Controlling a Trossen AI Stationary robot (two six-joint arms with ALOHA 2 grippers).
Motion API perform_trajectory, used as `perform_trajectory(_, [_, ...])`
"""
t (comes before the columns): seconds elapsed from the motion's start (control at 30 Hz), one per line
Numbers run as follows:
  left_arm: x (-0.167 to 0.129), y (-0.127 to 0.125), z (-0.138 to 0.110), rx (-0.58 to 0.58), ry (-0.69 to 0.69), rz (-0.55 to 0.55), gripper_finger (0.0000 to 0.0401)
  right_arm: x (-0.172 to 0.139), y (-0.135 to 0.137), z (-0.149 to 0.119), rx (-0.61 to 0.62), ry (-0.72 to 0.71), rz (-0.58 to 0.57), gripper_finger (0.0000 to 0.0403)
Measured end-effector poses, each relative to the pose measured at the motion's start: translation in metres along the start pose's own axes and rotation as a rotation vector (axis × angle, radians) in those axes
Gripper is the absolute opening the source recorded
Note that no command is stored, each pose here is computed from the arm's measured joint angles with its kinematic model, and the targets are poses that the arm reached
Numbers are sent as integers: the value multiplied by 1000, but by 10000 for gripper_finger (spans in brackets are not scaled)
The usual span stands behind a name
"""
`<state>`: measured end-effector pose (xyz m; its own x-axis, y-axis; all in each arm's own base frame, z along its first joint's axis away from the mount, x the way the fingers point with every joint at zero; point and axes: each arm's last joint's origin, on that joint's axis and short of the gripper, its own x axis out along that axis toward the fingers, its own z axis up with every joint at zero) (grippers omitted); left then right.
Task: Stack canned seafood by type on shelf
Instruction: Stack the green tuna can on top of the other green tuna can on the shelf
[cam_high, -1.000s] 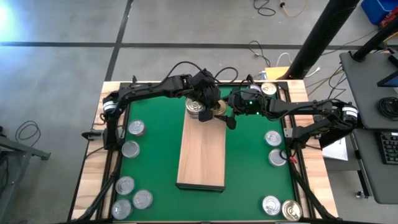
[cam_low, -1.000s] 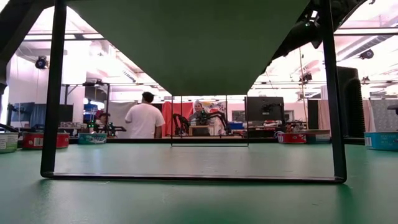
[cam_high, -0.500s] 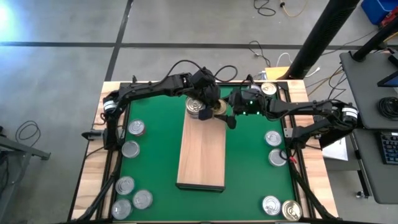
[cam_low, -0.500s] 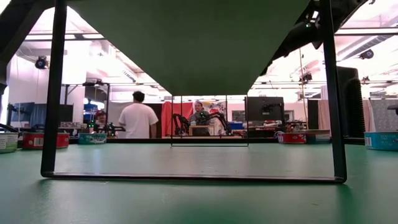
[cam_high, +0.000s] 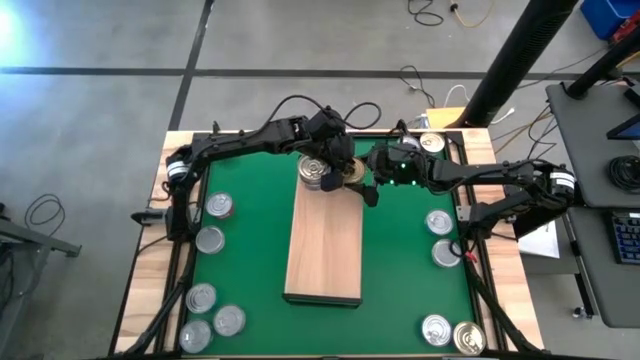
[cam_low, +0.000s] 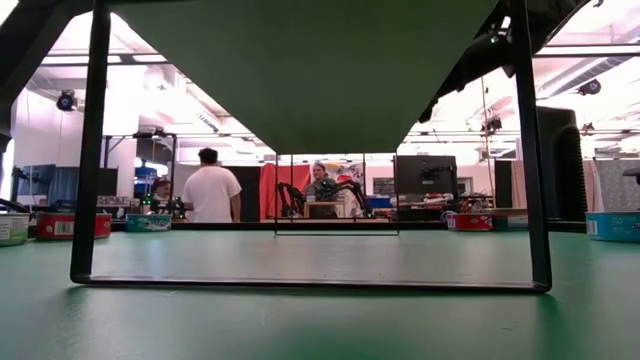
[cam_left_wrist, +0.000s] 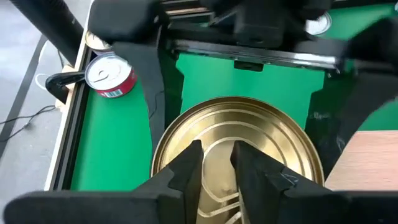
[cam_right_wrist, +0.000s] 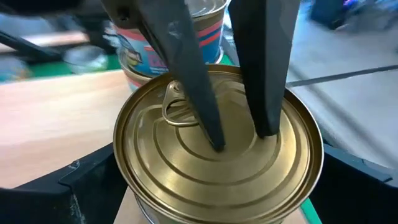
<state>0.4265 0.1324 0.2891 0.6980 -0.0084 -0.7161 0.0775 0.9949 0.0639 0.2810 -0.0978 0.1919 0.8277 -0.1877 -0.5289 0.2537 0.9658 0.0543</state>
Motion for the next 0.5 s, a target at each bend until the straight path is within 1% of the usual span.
perform_trajectory(0.03, [0,0,0,0,-1,1,90,0,1,1,18,-9,56,400])
perform_trajectory(0.1, [0,0,0,-1,-2,3,96,0,4,1,43,-17,116,400])
perform_trajectory(0.17, [-1,0,0,-4,4,-2,103,0,8,1,9,-8,111,400])
perform_trajectory(0.27, [0,0,-1,-19,8,-3,115,0,11,-2,-66,25,18,400])
perform_trajectory(0.33, [-1,0,-1,-30,11,-2,124,1,12,-4,-80,44,-32,400])
perform_trajectory(0.4, [-1,0,-1,-35,17,-2,132,-2,12,-2,-71,42,-14,400])
perform_trajectory(0.5, [-1,-1,-2,-41,19,-9,140,-9,14,1,-64,39,64,400])
